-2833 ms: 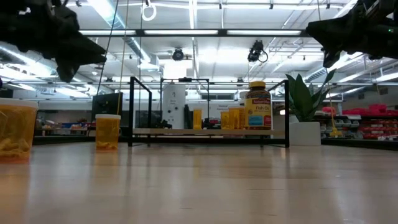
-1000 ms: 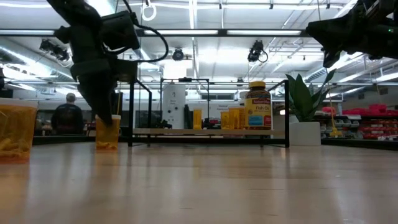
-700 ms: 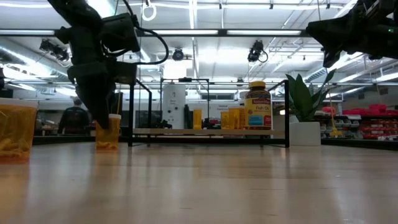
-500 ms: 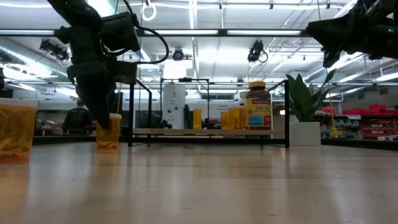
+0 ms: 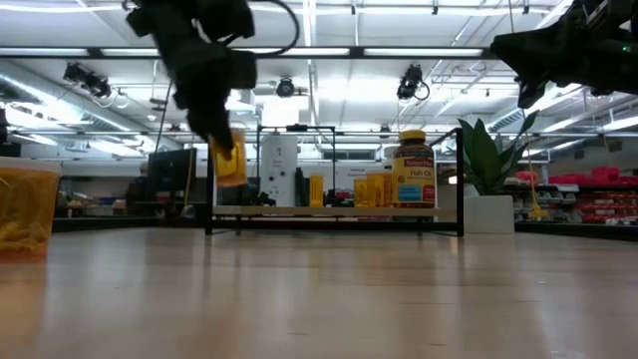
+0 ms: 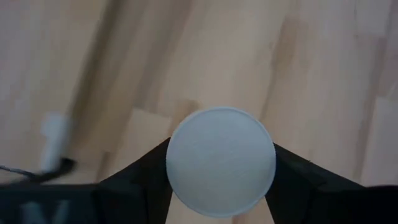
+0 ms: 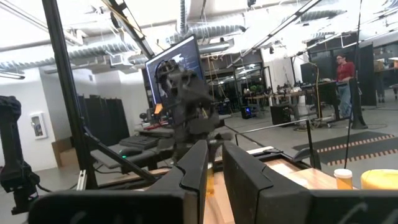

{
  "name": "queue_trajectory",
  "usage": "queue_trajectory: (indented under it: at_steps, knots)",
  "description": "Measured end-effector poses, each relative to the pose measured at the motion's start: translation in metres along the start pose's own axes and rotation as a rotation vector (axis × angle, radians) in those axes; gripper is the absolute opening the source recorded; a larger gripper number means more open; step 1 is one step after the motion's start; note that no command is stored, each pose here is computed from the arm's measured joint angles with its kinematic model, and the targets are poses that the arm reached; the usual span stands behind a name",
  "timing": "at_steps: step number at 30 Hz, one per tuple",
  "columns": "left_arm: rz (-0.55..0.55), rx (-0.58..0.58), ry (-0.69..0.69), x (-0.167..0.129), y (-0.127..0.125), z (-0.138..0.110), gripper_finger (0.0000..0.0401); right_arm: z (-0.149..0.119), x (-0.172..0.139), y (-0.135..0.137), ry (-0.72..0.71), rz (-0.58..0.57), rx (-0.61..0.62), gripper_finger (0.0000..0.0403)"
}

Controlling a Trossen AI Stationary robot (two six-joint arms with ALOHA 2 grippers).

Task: Pick and place medicine bottles onto shelf by color
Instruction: Put the large orange bottle on the shelf

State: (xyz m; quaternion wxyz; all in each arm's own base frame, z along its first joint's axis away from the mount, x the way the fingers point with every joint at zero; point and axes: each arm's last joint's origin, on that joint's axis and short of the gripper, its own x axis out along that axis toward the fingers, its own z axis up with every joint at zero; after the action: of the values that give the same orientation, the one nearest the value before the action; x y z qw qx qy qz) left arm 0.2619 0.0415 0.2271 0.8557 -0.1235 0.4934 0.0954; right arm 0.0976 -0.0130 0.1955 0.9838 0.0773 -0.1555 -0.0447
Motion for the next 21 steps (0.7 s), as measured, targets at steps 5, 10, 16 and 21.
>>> queue_trajectory:
  at_steps: [5,10,16,21]
  knots:
    - [0.031,0.066,0.034,0.000,0.010,0.031,0.0211,0.000,0.000,0.000,0.002,0.000,0.000,0.0057]
    - [0.057,0.129,0.057,0.007,0.027,0.059,0.0208,0.000,0.000,0.000,0.000,0.000,0.000,0.0057]
    - [0.096,0.147,0.087,0.016,0.060,0.078,0.0214,0.000,0.000,0.000,0.000,0.000,0.000,0.0057]
    - [0.138,0.113,0.107,0.023,0.100,0.088,0.0209,0.000,0.000,0.000,0.000,0.000,0.000,0.0057]
